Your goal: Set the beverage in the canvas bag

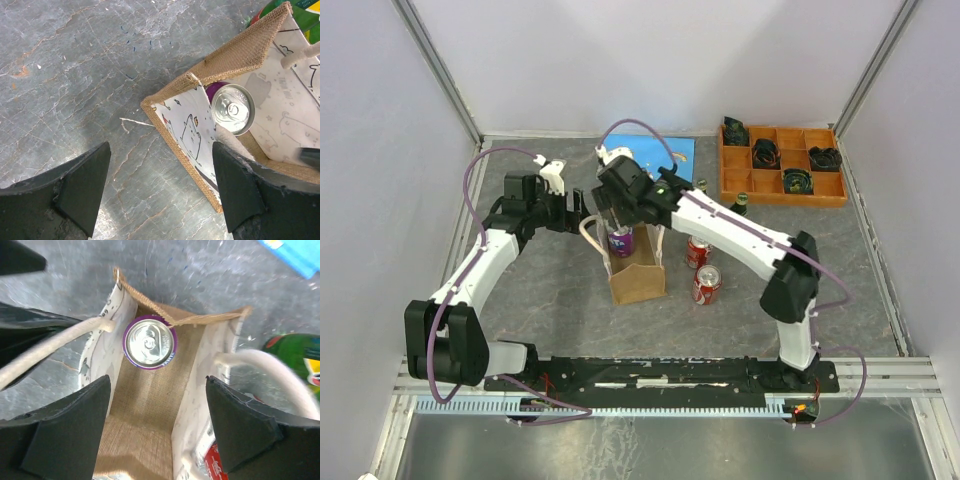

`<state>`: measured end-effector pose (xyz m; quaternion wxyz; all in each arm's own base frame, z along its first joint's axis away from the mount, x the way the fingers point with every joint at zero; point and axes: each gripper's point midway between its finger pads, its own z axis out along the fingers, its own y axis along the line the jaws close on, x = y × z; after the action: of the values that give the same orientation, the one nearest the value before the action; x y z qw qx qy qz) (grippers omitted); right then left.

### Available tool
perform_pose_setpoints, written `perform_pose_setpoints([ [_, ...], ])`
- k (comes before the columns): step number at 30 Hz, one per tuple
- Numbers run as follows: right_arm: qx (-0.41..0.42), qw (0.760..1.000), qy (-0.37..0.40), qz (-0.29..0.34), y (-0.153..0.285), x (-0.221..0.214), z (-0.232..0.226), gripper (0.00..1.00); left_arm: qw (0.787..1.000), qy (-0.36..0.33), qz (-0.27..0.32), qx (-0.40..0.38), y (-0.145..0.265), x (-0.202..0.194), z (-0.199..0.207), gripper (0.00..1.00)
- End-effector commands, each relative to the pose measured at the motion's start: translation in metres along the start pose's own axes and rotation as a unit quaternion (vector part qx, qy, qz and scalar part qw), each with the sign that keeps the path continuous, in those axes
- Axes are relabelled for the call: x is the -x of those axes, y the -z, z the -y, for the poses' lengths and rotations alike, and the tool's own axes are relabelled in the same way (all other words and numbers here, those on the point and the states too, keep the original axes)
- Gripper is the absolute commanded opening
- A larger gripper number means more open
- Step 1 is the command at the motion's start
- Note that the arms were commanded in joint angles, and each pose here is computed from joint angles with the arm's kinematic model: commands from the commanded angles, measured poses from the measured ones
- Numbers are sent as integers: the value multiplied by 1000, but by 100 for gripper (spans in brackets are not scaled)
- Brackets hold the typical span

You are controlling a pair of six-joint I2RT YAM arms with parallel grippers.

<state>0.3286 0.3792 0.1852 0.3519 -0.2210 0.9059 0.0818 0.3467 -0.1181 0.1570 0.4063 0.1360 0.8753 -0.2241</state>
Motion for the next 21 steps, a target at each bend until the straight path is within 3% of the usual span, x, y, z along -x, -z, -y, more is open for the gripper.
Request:
perform_pose_setpoints([
  [1,-10,993,-40,112,71,62,17,85,1000,-2,13,-20,0,7,9,89],
  [5,-60,983,-47,167,113,94,47,86,1000,-4,13,-20,0,7,10,89],
  [8,-121,977,-67,161,139,98,87,86,1000,-6,14,-19,1,7,10,89],
  [13,-202,971,-105,69,156,45,155,86,1000,-9,13,-19,2,4,10,89],
  [21,-191,967,-148,-81,158,-60,170,84,1000,-11,10,-21,2,2,10,89],
])
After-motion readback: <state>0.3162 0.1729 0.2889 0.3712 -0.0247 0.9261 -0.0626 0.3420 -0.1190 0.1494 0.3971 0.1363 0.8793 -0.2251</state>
